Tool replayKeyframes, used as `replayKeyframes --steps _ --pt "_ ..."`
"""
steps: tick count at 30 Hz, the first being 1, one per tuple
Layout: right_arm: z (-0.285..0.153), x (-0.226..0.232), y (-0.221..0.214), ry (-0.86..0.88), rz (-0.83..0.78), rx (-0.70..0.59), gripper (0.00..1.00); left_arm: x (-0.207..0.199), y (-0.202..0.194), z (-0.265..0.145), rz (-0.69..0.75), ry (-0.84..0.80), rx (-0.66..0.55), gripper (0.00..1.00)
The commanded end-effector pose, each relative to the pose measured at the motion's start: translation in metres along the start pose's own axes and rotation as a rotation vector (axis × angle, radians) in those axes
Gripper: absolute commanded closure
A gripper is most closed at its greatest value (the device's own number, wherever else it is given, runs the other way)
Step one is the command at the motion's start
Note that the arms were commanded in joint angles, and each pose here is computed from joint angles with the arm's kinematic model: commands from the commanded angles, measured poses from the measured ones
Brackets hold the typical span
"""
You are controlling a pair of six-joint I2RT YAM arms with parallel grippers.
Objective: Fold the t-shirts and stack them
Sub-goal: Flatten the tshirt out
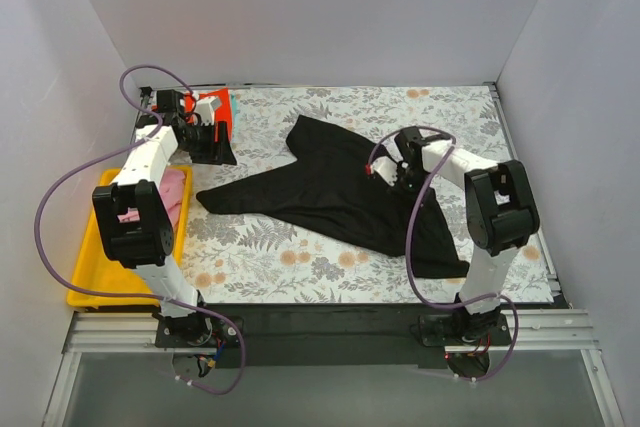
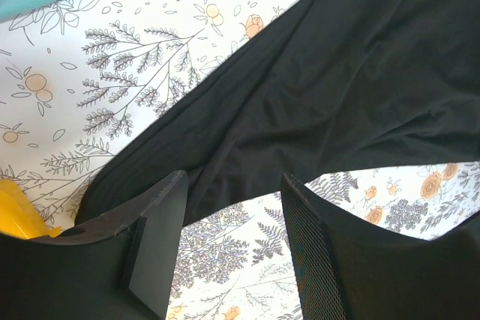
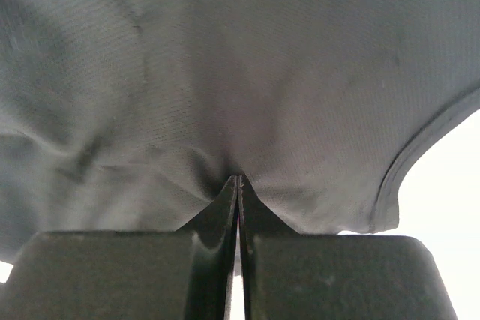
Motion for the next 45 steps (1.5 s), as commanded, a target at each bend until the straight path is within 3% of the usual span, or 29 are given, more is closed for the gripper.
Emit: replayKeyframes --steps 1,3,5,8,10,12,14,15,17,21,24,30,35,45 --pt "0.011 0.035 -0.057 0.069 -0.091 0.2 0.99 -0.008 0.006 -0.016 0.037 0.005 -0.034 0.48" --pt "-0.002 0.054 -0.072 0.097 -0.162 0.214 0.99 -0.008 0.005 -0.017 0.04 0.0 -0.031 0.48" --pt "-0.013 0.098 -0.095 0.246 -0.3 0.266 0.99 -0.011 0.005 -0.018 0.047 -0.009 -0.032 0.48" --pt "-0.055 0.159 -0.09 0.46 -0.445 0.179 0.99 -0.012 0.001 -0.016 0.049 -0.029 -0.022 0.48" --pt "-0.092 0.177 -0.048 0.528 -0.472 -0.007 0.99 -0.015 -0.001 -0.013 0.046 -0.059 -0.015 0.48" --pt "-0.103 0.169 -0.012 0.5 -0.415 -0.059 0.99 -0.015 -0.004 -0.01 0.034 -0.069 -0.005 0.48" --pt "-0.127 0.143 0.037 0.459 -0.348 -0.208 0.96 -0.013 -0.004 -0.01 0.031 -0.069 -0.004 0.48" --pt "-0.115 0.128 0.055 0.455 -0.285 -0.202 0.85 -0.013 -0.003 -0.009 0.031 -0.069 -0.004 0.48" --pt "-0.112 0.092 0.087 0.354 -0.159 -0.26 0.79 -0.011 0.0 -0.009 0.028 -0.073 0.001 0.48" --pt "-0.093 0.034 0.145 0.147 -0.051 -0.368 0.82 -0.007 0.005 -0.008 0.02 -0.065 -0.01 0.48" --pt "-0.074 0.018 0.159 0.088 -0.013 -0.335 0.87 -0.002 0.004 -0.007 0.008 -0.028 0.01 0.48" --pt "-0.034 0.007 0.139 0.028 0.0 -0.237 0.92 0.008 -0.006 -0.003 0.023 0.008 0.063 0.48" --pt "0.0 0.019 0.093 0.051 -0.001 -0.122 0.93 0.009 -0.008 -0.004 0.022 0.015 0.063 0.48" --pt "0.008 0.068 0.01 0.134 -0.1 0.017 0.99 0.011 -0.006 -0.008 0.03 0.032 0.069 0.48"
Point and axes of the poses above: each gripper's point midway between its finger pads, its own z axis out along the fingers, its own x axis along the line the jaws close on, y = z × x, the point moved 4 cm from there along -z, back along the fingers, and after that the axes turned 15 degrees about z, right-handed, at the moved point
